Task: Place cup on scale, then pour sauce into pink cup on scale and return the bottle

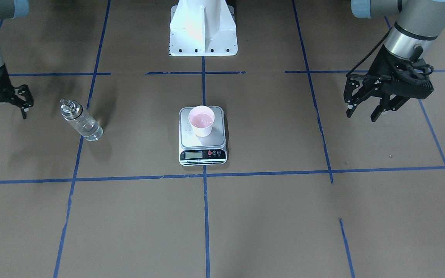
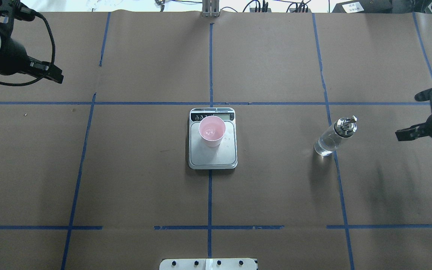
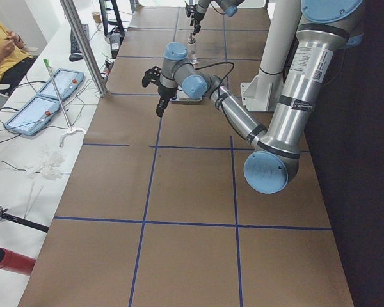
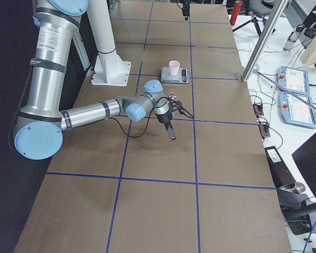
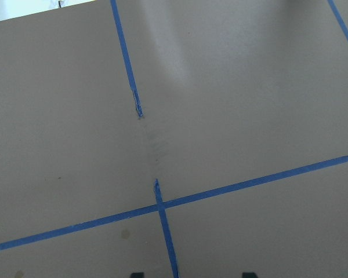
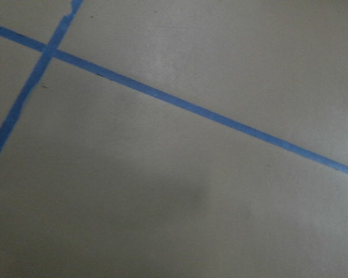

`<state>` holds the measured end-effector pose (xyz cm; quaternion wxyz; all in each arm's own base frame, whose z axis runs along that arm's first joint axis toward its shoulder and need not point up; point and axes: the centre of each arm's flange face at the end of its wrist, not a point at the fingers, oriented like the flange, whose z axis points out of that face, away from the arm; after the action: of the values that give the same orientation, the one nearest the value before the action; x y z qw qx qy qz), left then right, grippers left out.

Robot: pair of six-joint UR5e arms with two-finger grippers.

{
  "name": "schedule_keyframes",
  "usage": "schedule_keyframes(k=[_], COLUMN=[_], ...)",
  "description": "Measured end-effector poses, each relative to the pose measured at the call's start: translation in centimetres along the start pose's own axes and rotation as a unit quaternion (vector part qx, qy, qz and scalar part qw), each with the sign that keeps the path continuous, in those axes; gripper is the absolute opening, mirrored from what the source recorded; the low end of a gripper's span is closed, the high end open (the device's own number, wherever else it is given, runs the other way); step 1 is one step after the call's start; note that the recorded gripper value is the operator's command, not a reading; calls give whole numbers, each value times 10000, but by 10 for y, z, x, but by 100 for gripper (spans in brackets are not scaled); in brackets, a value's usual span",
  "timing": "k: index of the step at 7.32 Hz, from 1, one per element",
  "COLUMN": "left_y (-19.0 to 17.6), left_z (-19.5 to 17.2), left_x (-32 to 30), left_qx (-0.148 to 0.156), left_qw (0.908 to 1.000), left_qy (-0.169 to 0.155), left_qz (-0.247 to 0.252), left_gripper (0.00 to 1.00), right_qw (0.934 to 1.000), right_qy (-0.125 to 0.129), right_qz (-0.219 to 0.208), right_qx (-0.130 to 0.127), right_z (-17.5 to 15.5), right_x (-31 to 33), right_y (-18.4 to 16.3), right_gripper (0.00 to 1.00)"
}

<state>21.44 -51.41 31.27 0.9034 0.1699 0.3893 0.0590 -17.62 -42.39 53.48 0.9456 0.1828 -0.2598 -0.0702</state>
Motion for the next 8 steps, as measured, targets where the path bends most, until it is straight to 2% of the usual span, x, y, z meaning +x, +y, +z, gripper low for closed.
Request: schedule_keyframes(k=[1,2,3,5,7,8], left_y=[-9,-18,-24,-26,-16,-3], left_z=[7,14,19,16,3,-2], left_x=[-30,-72,-120,-214,-298,-320], left_qx=[-231,-444,-573,-649,-666,-678], left_qw=[9997,9986,9975,9970,9973,9972], left_qy=[101,201,197,44,104,150], left_qz=[44,192,350,419,298,259], left_gripper=[65,66,100,100,100,100], right_qw=[9994,9983,9970,9928,9892,9878], right_qy=[-254,-404,-487,-786,-971,-1057], right_qz=[51,46,95,382,620,679], right_qx=[-229,-426,-598,-821,-905,-915], right_z=[6,7,0,-25,-34,-39], right_x=[53,105,149,199,222,223], right_y=[-24,-42,-57,-79,-83,-82], right_gripper=[100,100,100,100,100,100])
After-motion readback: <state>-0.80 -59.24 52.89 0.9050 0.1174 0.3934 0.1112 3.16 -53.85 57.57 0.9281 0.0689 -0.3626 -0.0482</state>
